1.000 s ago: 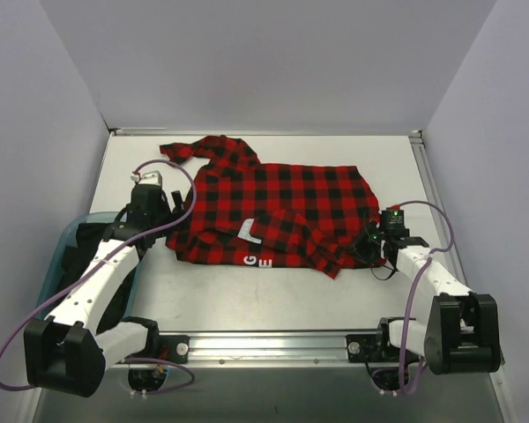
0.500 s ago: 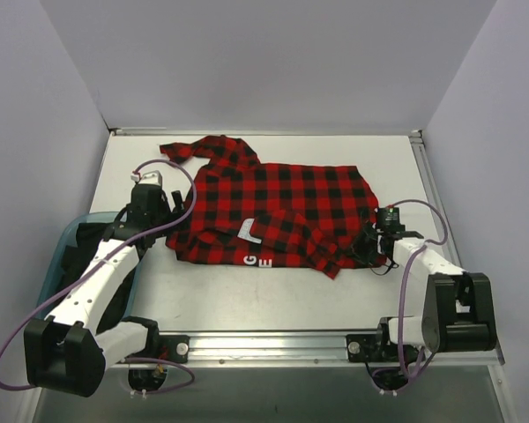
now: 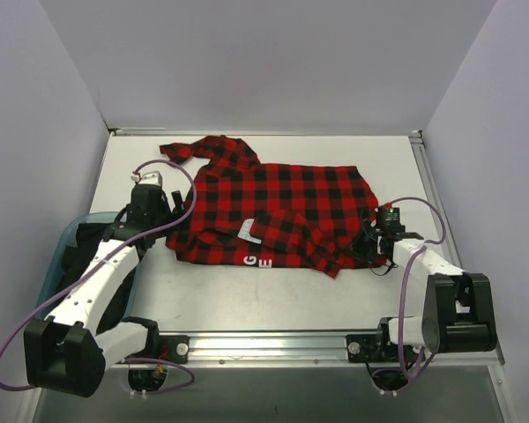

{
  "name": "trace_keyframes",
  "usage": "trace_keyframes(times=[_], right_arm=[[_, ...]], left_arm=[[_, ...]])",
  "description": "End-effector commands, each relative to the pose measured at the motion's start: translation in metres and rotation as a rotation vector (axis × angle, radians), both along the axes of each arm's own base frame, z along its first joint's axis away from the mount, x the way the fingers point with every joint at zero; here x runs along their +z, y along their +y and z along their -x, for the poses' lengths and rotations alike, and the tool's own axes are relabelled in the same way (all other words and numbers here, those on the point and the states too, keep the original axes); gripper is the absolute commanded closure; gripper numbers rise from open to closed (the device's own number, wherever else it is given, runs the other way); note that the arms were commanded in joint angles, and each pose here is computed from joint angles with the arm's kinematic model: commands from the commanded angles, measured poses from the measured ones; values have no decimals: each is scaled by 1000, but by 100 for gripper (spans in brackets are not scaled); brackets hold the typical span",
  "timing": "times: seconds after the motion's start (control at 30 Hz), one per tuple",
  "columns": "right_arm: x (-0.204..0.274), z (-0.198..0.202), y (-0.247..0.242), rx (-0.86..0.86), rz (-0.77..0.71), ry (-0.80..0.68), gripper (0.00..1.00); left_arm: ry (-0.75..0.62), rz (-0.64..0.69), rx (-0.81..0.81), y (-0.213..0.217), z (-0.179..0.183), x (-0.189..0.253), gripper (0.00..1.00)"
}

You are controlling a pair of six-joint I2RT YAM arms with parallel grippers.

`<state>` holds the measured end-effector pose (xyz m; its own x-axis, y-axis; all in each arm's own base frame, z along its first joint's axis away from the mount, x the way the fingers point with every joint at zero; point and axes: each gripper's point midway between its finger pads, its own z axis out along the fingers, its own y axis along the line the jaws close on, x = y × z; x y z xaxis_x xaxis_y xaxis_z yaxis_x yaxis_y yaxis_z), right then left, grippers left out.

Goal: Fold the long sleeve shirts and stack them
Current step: Fold the shirt

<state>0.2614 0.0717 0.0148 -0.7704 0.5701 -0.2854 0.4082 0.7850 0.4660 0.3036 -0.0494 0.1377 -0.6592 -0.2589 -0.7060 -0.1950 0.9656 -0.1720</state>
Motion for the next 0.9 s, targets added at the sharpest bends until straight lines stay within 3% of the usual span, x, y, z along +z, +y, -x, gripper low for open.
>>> trace_keyframes(times=[0.0, 0.33, 0.87], right_arm=[[23, -12, -2, 44, 27, -69, 100], [67, -20, -45, 61, 298, -139, 100], [53, -42, -72, 28, 443, -95, 100]], left_arm=[[-51, 8, -13, -2, -9, 10, 5], [-48, 7, -13, -2, -9, 9, 5], [-31, 21, -39, -8, -9, 5, 5]])
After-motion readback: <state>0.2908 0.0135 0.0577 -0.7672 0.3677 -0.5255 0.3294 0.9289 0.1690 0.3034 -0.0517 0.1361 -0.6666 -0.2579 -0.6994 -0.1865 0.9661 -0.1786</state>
